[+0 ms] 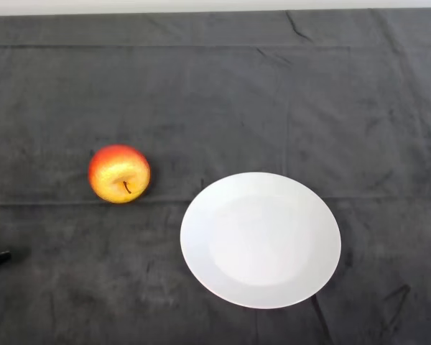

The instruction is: Move the apple to the plate

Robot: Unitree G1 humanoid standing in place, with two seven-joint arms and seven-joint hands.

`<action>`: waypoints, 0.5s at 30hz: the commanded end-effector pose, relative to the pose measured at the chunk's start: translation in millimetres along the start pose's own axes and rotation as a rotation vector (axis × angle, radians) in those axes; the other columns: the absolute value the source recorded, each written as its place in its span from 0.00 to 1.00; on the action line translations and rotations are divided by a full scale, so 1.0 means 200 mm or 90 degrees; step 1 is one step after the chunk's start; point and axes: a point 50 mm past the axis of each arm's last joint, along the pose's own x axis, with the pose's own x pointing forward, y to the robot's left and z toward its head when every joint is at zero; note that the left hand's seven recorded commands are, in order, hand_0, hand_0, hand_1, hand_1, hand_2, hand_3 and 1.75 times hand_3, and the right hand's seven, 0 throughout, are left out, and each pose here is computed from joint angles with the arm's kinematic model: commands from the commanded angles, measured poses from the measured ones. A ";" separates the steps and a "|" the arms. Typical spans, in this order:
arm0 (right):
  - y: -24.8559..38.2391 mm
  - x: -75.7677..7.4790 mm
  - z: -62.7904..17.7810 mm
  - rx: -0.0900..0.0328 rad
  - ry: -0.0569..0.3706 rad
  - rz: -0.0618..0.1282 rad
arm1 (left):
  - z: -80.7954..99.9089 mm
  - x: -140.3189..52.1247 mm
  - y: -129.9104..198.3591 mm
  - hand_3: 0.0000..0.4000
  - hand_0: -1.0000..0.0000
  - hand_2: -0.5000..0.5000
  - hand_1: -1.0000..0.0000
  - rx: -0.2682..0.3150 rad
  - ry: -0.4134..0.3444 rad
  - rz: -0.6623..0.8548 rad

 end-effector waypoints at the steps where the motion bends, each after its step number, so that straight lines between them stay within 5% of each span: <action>1: 0.030 -0.009 0.049 -0.002 -0.023 0.016 | 0.07 0.07 -0.08 0.00 1.00 0.50 1.00 -0.004 -0.029 -0.039; 15: 0.030 -0.009 0.048 -0.002 -0.024 0.015 | 0.17 0.15 -0.31 0.00 1.00 0.50 1.00 0.026 -0.078 -0.124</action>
